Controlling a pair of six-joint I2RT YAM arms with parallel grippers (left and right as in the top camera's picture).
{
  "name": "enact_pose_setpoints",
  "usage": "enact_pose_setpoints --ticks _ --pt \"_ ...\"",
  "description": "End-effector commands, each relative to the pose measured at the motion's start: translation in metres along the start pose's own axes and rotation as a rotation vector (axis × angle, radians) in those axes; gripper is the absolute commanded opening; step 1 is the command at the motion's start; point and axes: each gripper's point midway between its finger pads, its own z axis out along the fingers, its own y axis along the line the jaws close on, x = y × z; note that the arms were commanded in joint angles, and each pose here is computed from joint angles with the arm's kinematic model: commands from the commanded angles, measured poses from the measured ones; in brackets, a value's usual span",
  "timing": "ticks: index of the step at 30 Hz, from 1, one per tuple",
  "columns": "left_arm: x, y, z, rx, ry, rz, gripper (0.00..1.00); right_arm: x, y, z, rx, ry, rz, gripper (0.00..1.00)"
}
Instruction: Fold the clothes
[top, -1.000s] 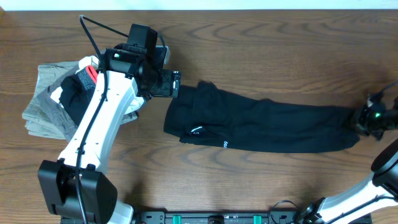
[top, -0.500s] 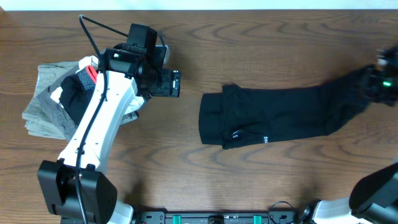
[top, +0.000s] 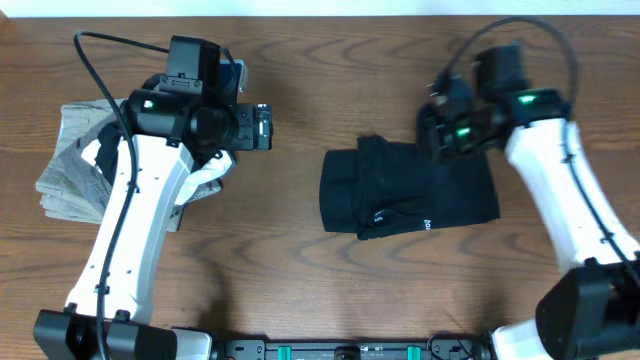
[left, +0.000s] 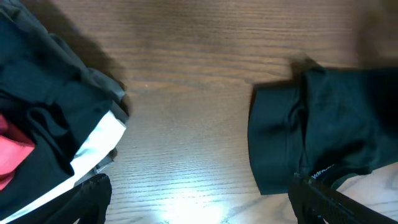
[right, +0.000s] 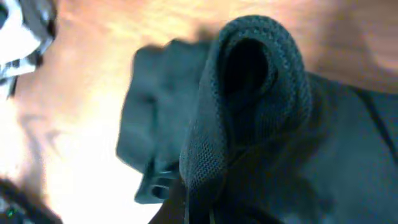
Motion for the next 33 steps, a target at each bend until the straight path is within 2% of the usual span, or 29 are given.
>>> enact_pose_setpoints --ticks 1,6,17,22,28,33 --pt "-0.003 0.000 -0.006 -0.002 -0.016 0.007 0.93 0.019 0.011 0.031 0.027 0.079 0.034 0.01" --pt "-0.003 0.000 -0.006 -0.002 -0.016 0.008 0.93 0.036 0.019 0.057 0.039 0.127 0.006 0.01" --pt "-0.004 0.000 -0.006 -0.002 -0.017 0.008 0.93 0.034 0.011 0.059 0.064 0.111 0.008 0.01" --pt "-0.003 0.001 -0.006 -0.002 -0.015 0.008 0.93 0.036 -0.048 0.034 0.286 0.114 0.086 0.01" --pt "-0.004 0.000 -0.006 -0.002 -0.017 0.008 0.94 0.040 -0.152 -0.059 0.618 0.046 0.283 0.01" --pt "-0.004 0.000 -0.007 -0.002 -0.020 0.009 0.94 0.049 -0.217 -0.119 0.694 -0.085 0.487 0.01"
